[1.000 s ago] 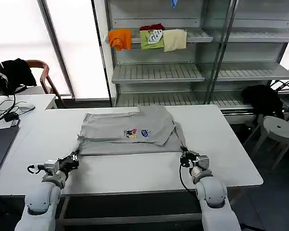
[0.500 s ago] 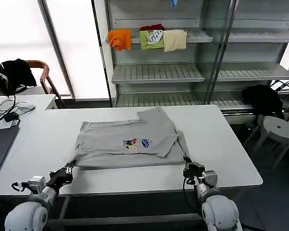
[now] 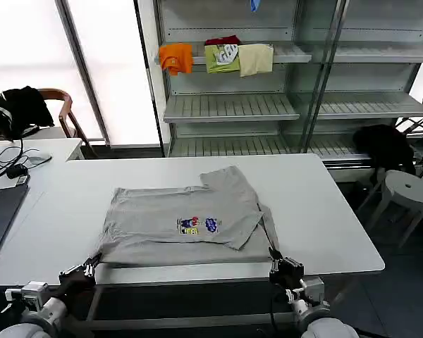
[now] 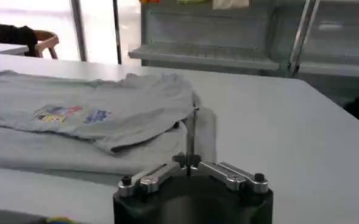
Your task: Fold and organize the clothes.
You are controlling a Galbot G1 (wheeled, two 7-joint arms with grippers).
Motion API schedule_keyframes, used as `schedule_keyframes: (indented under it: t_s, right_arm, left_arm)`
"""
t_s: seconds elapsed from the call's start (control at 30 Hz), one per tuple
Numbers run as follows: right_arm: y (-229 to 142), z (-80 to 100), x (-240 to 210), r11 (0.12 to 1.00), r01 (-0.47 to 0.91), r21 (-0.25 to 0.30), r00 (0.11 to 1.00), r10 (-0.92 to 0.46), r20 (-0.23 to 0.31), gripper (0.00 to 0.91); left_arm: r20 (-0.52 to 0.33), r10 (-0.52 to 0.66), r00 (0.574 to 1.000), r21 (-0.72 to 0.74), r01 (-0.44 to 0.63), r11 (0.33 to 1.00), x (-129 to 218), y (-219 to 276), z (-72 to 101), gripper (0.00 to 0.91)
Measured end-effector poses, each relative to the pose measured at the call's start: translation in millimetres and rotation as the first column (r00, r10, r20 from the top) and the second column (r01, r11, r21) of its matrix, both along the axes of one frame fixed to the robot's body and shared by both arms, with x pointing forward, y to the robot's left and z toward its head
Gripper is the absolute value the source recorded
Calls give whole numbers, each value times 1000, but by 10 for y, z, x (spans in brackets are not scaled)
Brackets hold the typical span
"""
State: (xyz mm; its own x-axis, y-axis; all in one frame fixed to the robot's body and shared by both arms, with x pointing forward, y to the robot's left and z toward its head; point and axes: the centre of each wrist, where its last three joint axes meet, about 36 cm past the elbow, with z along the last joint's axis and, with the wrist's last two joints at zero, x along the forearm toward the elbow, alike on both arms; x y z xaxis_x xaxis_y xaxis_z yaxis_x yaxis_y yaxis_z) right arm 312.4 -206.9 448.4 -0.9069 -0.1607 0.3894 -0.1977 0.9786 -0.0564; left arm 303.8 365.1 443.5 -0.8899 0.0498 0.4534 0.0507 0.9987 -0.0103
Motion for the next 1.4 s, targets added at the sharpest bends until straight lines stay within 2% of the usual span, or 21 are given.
schedule_keyframes:
  t_s: [0.03, 0.07, 0.1, 0.33, 0.57, 0.67, 0.9, 1.17, 1.4]
  right_arm:
    - [2, -7, -18, 1000, 2, 0, 1000, -2, -4, 907]
    - [2, -9, -32, 1000, 6, 0, 1000, -6, -7, 907]
    - [0, -9, -44, 1000, 10, 0, 1000, -10, -8, 907]
    - [-87, 100, -66, 999, 44, 16, 999, -44, 21, 907]
    - [-169, 308, 104, 997, 68, 22, 992, -70, 108, 907]
    - [-141, 317, 312, 997, 75, 28, 988, -78, 134, 907]
    - [54, 268, 1145, 996, 56, 62, 984, -66, 167, 907]
    - [302, 108, 2477, 997, 37, 63, 990, -45, 135, 907]
    - [413, -45, 3284, 998, -16, 55, 993, 9, 121, 907]
  left_arm:
    - [-1, 1, 1000, 0, -1, 1000, -13, -2, -11, 685]
    - [-2, 4, 1000, -1, -4, 1000, -23, -9, -18, 685]
    - [-3, 6, 1000, -1, -6, 1000, -32, -17, -21, 907]
    - [49, 41, 998, 18, -42, 999, -50, -3, 61, 907]
    - [130, 63, 989, 41, -69, 997, 68, 116, 219, 907]
    - [167, 61, 984, 31, -67, 997, 219, 136, 269, 907]
    - [214, 48, 976, -18, -45, 999, 864, 102, 292, 907]
    - [201, 13, 979, -38, -6, 999, 1790, 31, 216, 907]
    - [161, 4, 987, -20, -1, 1000, 2346, 60, 116, 907]
